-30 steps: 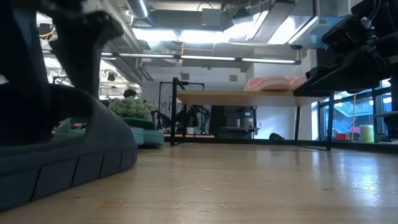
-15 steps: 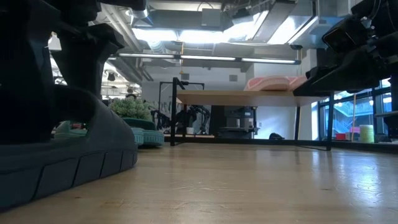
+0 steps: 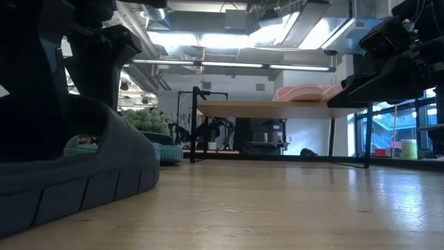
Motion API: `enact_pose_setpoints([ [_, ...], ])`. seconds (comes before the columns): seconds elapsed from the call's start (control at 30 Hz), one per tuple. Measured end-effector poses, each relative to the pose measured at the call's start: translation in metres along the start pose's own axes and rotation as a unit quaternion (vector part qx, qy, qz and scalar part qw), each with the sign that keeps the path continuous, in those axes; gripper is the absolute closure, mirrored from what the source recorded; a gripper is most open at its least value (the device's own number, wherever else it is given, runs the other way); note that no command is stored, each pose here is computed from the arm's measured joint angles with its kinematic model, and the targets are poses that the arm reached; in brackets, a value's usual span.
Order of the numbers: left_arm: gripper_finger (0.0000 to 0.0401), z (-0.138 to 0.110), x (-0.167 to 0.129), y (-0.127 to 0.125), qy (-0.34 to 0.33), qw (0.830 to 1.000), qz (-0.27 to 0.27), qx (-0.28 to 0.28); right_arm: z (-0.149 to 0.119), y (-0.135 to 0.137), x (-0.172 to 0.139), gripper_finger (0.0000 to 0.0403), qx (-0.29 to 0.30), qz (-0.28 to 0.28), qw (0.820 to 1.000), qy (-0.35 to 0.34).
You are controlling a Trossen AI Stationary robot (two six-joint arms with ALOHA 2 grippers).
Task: Pick and place slides into the shelf
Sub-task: Put the right black slide on the shelf
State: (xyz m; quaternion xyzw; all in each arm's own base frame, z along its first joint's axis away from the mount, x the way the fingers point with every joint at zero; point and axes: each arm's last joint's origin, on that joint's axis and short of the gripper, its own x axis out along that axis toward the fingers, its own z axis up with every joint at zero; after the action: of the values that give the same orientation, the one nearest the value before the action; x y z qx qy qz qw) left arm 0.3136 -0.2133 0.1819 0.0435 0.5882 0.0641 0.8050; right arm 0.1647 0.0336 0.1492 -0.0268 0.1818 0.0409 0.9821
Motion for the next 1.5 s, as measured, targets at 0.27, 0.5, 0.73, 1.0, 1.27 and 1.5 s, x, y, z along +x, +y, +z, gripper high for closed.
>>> enact_pose_setpoints([
  [0.27, 0.0138, 0.000, 0.000, 0.000, -0.002, 1.000, 0.003, 0.000, 0.000, 0.000, 0.000, 0.0147, 0.000, 0.000, 1.000, 0.000],
  [0.5, 0.0138, -0.001, 0.000, 0.002, -0.005, 1.000, 0.027, 0.007, 0.000, 0.000, 0.000, 0.0147, -0.011, 0.000, 1.000, 0.000],
  [0.73, 0.0171, -0.001, 0.000, 0.002, -0.006, 1.000, 0.028, 0.007, 0.000, 0.000, 0.000, 0.0147, -0.011, 0.000, 1.000, 0.000],
  [1.0, 0.0270, -0.001, 0.000, 0.002, -0.007, 1.000, 0.029, 0.009, 0.000, 0.000, 0.000, 0.0147, -0.011, 0.000, 1.000, 0.000],
  [1.27, 0.0378, -0.001, 0.000, 0.003, -0.008, 0.999, 0.032, 0.004, 0.000, 0.000, 0.000, 0.0147, -0.011, 0.000, 1.000, 0.000],
  [1.5, 0.0395, 0.006, -0.012, 0.004, -0.021, 0.999, 0.045, 0.006, 0.000, 0.000, 0.000, 0.0147, -0.011, 0.000, 1.000, 0.000],
])
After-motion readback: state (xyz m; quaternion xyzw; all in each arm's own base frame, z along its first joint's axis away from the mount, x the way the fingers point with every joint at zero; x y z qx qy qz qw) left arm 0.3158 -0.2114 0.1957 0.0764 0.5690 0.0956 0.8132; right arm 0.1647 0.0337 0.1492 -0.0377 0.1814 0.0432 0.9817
